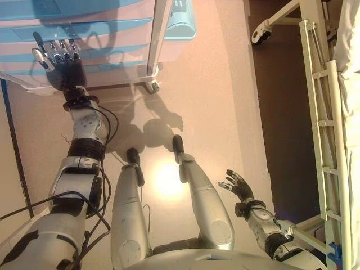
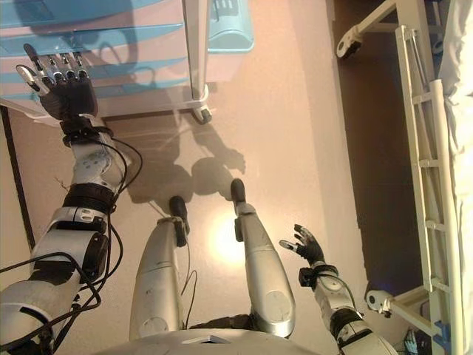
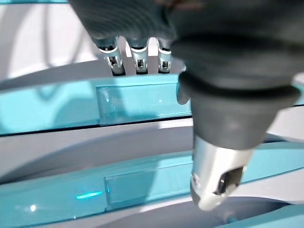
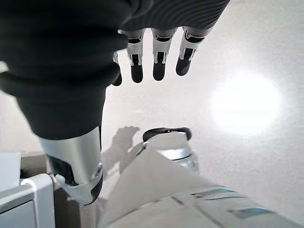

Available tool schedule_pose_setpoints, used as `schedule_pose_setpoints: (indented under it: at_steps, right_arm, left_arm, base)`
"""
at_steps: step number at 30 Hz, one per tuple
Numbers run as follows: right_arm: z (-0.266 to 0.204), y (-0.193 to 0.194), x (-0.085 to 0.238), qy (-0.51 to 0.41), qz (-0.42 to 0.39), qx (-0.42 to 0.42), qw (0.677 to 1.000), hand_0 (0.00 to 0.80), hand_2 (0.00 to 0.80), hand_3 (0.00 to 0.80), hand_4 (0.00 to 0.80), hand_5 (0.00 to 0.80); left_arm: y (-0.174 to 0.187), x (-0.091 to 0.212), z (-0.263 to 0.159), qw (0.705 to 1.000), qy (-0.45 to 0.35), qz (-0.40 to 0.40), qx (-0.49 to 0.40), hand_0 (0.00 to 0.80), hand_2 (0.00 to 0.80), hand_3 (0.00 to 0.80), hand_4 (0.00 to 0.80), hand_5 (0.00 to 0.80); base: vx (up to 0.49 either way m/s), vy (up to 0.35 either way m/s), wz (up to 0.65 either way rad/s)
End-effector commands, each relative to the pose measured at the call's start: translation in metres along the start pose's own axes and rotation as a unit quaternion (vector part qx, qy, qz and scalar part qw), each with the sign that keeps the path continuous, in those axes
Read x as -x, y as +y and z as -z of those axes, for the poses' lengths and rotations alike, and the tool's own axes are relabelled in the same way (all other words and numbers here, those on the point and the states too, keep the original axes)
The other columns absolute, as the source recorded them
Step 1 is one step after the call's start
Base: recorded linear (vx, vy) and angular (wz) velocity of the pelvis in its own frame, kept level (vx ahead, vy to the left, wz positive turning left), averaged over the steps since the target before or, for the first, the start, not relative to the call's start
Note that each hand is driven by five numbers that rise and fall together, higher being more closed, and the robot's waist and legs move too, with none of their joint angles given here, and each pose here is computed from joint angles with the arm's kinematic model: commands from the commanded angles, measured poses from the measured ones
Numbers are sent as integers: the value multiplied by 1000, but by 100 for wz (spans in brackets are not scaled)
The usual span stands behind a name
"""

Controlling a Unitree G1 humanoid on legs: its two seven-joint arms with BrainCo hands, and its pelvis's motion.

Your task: Open the drawer and pick up the medicine

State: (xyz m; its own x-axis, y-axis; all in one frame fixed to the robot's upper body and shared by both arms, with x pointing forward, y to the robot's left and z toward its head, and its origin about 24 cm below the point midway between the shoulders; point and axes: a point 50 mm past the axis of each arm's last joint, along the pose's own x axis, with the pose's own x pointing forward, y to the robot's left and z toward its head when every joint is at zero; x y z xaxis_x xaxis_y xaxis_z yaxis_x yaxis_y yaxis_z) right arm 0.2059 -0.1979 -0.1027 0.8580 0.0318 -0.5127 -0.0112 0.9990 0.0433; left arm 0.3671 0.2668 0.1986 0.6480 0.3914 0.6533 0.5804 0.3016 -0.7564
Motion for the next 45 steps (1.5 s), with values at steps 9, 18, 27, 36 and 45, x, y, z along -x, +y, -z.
schedule_pose_setpoints:
  at_steps: [9,18,27,36,45]
  right_arm:
    - [-1,-14,7,12,0,39,999,0,0,0,0,0]
    - [10,-17,13,21,19,41,999,0,0,0,0,0]
    - [33,-21,28,50,42,32,997,0,0,0,0,0]
    - [59,-30,44,118,53,39,991,0,0,0,0,0]
    - [65,-41,46,140,70,36,987,0,0,0,0,0]
  left_arm:
    - [-180,-14,68,788,187,585,40,800,800,800,800,800]
    - [-101,-3,15,883,120,451,59,800,800,800,800,800]
    - [21,107,-61,974,22,219,56,800,800,800,800,800]
    - [86,295,-89,980,66,-185,38,800,800,800,800,800]
    - [80,425,-105,825,207,-525,-20,800,800,800,800,800]
  base:
    - [-18,21,0]
    - [-28,-12,2]
    - [54,-45,13]
    - [141,-58,24]
    - [3,-84,34]
